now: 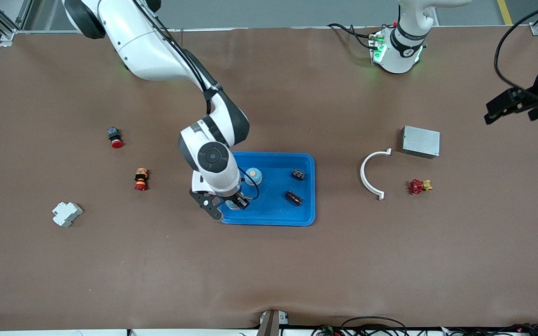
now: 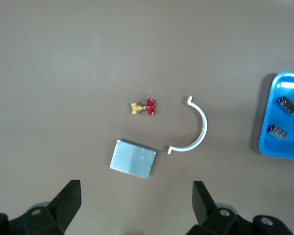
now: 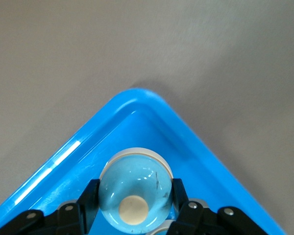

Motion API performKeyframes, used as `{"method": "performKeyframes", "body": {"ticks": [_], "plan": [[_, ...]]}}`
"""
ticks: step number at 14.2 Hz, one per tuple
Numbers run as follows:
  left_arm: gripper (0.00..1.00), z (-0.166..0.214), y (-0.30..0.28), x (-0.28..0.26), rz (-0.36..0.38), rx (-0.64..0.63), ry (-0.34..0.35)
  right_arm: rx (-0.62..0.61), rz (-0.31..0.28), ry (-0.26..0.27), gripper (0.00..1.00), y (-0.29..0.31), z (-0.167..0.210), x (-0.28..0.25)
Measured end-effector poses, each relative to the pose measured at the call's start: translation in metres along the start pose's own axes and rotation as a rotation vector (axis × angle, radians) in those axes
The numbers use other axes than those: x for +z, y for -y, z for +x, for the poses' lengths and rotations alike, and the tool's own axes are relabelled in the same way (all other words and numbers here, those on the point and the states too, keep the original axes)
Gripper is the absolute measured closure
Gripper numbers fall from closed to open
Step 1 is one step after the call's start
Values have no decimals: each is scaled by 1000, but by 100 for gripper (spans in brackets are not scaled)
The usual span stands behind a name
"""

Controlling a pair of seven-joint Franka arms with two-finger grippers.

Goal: Place electrolytic capacitor and blue bell in tray
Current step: 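Carry the bell over the tray while the left gripper returns to rest, then lower the bell into the tray and open the right gripper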

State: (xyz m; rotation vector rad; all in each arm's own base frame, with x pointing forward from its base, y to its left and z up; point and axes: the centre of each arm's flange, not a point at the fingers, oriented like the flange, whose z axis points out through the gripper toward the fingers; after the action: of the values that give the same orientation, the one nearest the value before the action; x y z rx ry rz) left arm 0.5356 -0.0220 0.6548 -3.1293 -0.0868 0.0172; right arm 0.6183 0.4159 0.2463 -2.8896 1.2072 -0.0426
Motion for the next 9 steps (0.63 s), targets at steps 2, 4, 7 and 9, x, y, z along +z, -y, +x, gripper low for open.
{"method": "performKeyframes", "body": {"ticks": [2,4,7,9], "plan": [[0,-17,2,2,2,3,14,16,-7,-8,37,7,-13,16],[0,-25,-2,8,7,11,29,24,-15,-15,37,11,-21,30],[0,-32,-8,3,8,20,15,42,-19,-16,37,13,-25,42],[0,-35,-6,-1,6,20,-7,52,-14,-17,37,14,-26,45]]}}
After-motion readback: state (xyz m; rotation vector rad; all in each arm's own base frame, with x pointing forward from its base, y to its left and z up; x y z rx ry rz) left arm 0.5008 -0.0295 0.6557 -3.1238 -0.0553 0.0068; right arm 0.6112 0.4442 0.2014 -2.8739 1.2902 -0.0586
